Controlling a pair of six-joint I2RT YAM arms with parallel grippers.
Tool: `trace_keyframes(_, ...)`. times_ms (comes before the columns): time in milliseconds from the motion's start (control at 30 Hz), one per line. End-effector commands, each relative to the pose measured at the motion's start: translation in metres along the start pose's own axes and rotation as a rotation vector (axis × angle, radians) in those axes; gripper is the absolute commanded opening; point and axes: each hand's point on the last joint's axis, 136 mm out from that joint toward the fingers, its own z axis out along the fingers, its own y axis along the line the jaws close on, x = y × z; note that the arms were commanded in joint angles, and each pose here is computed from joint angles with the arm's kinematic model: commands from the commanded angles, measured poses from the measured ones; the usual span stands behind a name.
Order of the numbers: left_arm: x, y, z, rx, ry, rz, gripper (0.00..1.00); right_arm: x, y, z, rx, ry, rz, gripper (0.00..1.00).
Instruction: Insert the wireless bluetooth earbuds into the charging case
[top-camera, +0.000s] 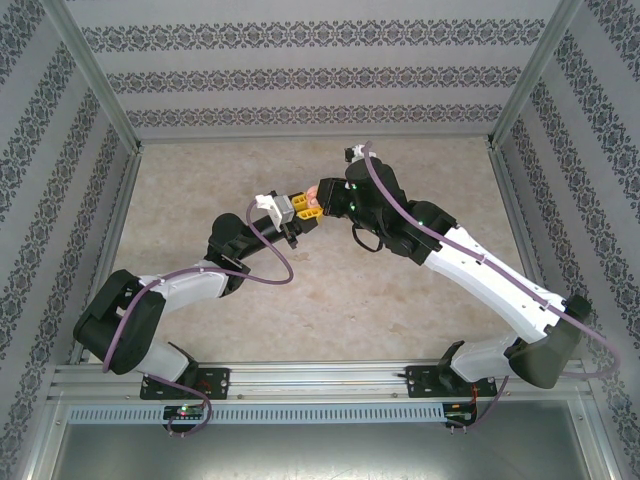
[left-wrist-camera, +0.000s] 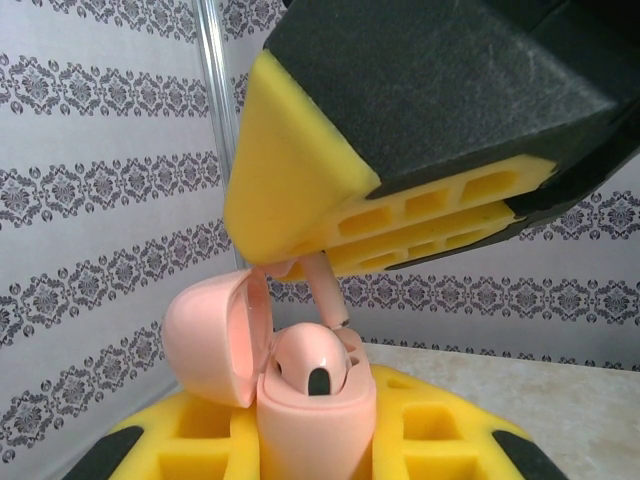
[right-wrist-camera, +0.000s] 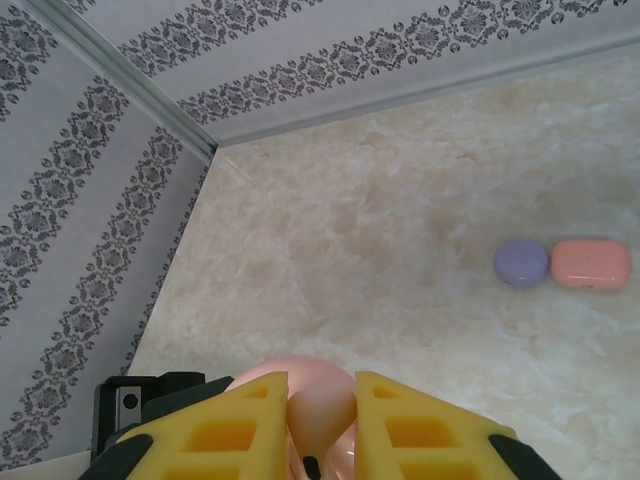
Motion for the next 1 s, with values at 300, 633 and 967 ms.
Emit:
trace_keyframes(300,-0.03,-0.009,0.006,0.034,-0.072,0.05,0.0,0.012,0.004,0.002,-0.013,0.016,0.001,0.2)
trace_keyframes(633,-0.036,-0.011,0.005,0.034,-0.08,0.056,0.0,0.024,-0.01,0.008,0.052,0.021,-0.042,0.19)
trace_keyframes(967,-0.041,-0.008,0.004,0.013,-0.093,0.065,0.0,0.033,-0.015,0.008,0.1,0.01,-0.13,0.18)
